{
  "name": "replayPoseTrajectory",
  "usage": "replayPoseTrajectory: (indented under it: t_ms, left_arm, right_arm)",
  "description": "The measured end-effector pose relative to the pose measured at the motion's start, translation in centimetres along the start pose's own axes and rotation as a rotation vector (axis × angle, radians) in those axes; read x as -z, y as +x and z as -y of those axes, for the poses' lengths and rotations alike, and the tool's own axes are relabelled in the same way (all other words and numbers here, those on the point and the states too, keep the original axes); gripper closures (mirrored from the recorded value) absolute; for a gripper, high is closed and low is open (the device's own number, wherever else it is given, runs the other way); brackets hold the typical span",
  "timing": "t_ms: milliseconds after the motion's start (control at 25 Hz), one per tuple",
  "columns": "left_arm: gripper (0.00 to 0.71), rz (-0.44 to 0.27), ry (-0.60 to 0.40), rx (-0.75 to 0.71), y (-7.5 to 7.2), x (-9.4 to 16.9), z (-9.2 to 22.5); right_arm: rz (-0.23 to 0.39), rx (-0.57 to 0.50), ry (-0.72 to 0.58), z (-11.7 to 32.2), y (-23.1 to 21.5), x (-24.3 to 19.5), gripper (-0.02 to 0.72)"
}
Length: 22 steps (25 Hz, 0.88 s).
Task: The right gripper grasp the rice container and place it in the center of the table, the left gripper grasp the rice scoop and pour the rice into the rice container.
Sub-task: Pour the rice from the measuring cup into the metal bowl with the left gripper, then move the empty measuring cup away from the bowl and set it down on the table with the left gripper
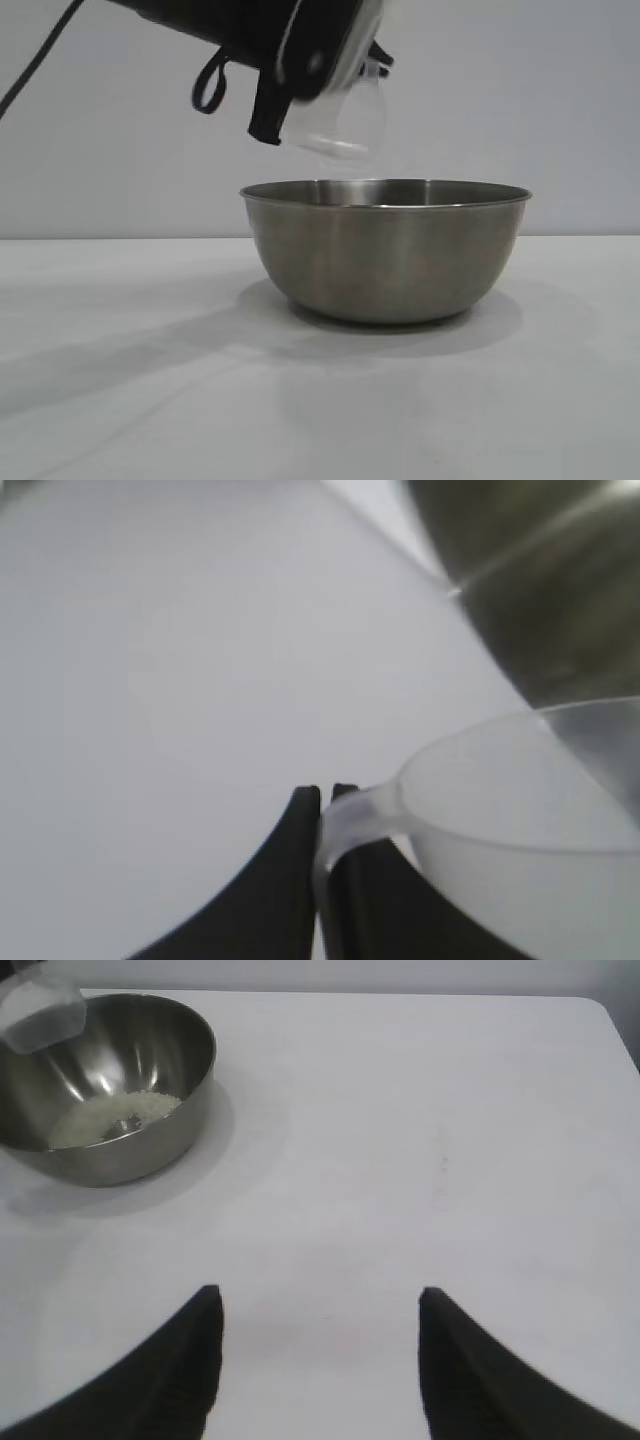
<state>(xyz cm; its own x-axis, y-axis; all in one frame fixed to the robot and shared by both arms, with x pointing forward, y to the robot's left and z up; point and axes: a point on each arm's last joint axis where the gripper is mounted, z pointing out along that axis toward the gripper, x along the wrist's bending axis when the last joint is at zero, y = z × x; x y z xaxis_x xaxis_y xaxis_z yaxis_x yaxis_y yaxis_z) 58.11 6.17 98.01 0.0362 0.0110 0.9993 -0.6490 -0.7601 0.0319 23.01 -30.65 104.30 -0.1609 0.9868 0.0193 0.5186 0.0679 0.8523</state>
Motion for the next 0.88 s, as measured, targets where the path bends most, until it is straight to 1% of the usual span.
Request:
replayPoseTrajectory:
  t_ms: [80,160,240,280,320,400,520,600,720,760,880]
  left_arm:
    - [0.710,-0.064,0.122,0.371,1.1,0.3,1.1]
    - [0.710,-0.164,0.209,0.736,2.4,1.2,2.5]
    - [0.710,-0.278,0.284,1.008,2.8,2.6,4.3]
    - [0.710,-0.333,0.311,1.100,2.6,3.3,5.1]
    - [0.710,-0.375,0.336,1.161,2.0,4.2,5.9]
    - [0.710,-0.413,0.386,1.246,0.5,5.9,7.1]
    - [0.710,-0.433,0.414,1.302,-2.0,8.5,8.0]
    - [0.710,-0.406,0.453,1.330,-4.1,9.7,8.4]
    - [0.710,-0.331,0.524,1.349,-7.0,10.6,8.9]
    - [0.710,-0.314,0.539,1.353,-7.7,10.7,8.9]
    - [0.710,-0.271,0.560,1.354,-9.1,10.8,8.8]
  right_arm:
    - [0.000,0.000,0.000,0.0,0.0,0.0,0.290]
    - [0.000,0.000,0.000,0.0,0.0,0.0,0.290]
    - [0.000,0.000,0.000,0.0,0.0,0.0,0.290]
    - [0.000,0.000,0.000,0.0,0.0,0.0,0.290]
    - [0.000,0.000,0.000,0.0,0.0,0.0,0.290]
    - [0.000,0.000,0.000,0.0,0.0,0.0,0.290]
    - [0.000,0.000,0.000,0.0,0.0,0.0,0.290]
    - [0.000,0.000,0.000,0.0,0.0,0.0,0.290]
    - [0.000,0.000,0.000,0.0,0.0,0.0,0.290]
    - [0.000,0.000,0.000,0.0,0.0,0.0,0.290]
    - [0.000,0.000,0.000,0.0,0.0,0.0,0.290]
